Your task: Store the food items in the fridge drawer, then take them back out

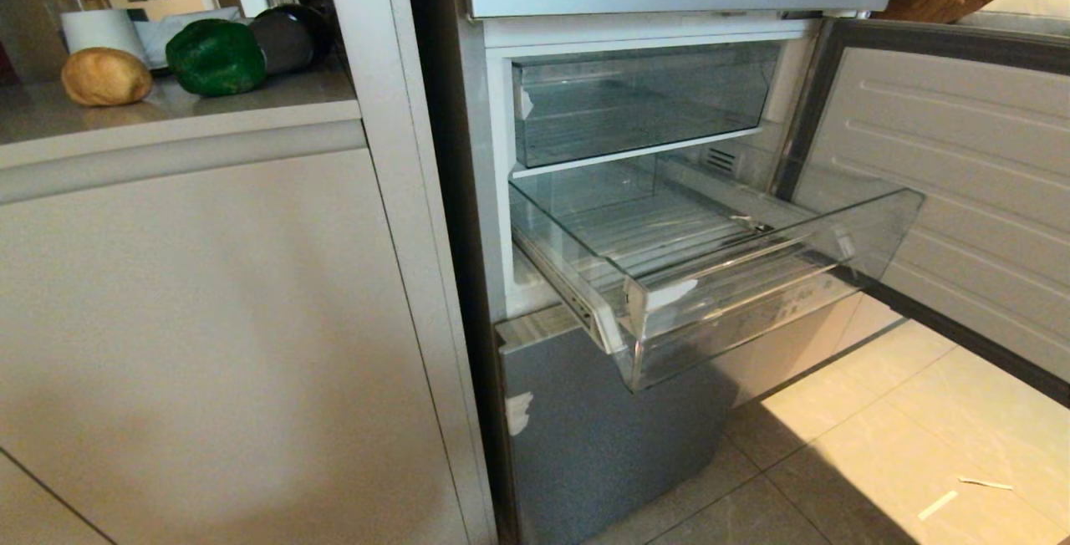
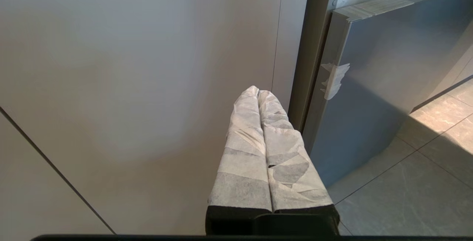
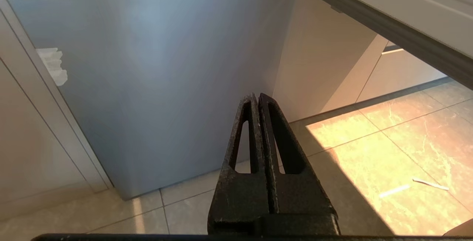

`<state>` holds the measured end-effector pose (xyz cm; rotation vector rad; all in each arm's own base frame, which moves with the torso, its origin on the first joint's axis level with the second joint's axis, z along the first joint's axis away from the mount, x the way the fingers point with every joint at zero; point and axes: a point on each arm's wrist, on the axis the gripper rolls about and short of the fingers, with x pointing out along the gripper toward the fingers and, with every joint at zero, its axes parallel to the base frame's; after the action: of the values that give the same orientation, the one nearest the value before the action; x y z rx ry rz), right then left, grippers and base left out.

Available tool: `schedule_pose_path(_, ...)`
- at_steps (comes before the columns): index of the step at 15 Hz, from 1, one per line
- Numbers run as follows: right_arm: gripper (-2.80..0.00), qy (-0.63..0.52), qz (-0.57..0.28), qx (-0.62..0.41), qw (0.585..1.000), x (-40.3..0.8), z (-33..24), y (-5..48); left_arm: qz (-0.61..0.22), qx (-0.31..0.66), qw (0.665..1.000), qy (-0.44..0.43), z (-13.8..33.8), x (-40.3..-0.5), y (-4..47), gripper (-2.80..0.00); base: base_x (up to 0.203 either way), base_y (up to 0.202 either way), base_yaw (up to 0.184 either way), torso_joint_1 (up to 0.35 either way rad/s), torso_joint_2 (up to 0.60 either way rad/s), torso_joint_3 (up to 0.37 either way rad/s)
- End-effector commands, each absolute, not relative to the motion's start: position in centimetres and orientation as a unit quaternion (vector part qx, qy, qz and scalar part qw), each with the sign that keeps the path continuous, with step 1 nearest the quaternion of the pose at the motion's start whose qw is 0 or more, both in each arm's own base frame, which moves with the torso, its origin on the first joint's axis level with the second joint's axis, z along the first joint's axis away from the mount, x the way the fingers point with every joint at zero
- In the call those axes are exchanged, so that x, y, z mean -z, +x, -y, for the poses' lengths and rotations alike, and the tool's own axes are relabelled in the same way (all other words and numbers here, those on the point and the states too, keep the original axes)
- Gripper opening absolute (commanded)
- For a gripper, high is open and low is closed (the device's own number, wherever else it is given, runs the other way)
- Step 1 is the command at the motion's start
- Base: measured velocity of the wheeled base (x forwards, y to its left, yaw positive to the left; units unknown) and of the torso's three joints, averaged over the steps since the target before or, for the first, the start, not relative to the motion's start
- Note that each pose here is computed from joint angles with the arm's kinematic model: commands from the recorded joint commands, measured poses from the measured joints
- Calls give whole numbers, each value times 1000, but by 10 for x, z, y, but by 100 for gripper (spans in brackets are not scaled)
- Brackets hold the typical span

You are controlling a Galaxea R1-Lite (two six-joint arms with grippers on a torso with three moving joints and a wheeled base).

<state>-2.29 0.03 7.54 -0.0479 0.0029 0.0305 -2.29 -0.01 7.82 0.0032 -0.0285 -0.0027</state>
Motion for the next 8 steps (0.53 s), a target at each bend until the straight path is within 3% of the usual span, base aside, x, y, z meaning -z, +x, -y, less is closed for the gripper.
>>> schedule_pose_path(1,-280,-22,-3,-15,1000,-75,0,-23,9,2,1000,2,0,-75,-22,-280,0,0,0,0,0,0)
schedule_pose_path(4,-280,-23,-4,-13,1000,-75,0,-23,10,2,1000,2,0,-75,-22,-280,0,0,0,53,-142,-88)
schedule_pose_path(8,-280,-16,-3,-12,1000,-75,0,-23,10,2,1000,2,0,-75,-22,-280,0,0,0,193,-473,-285)
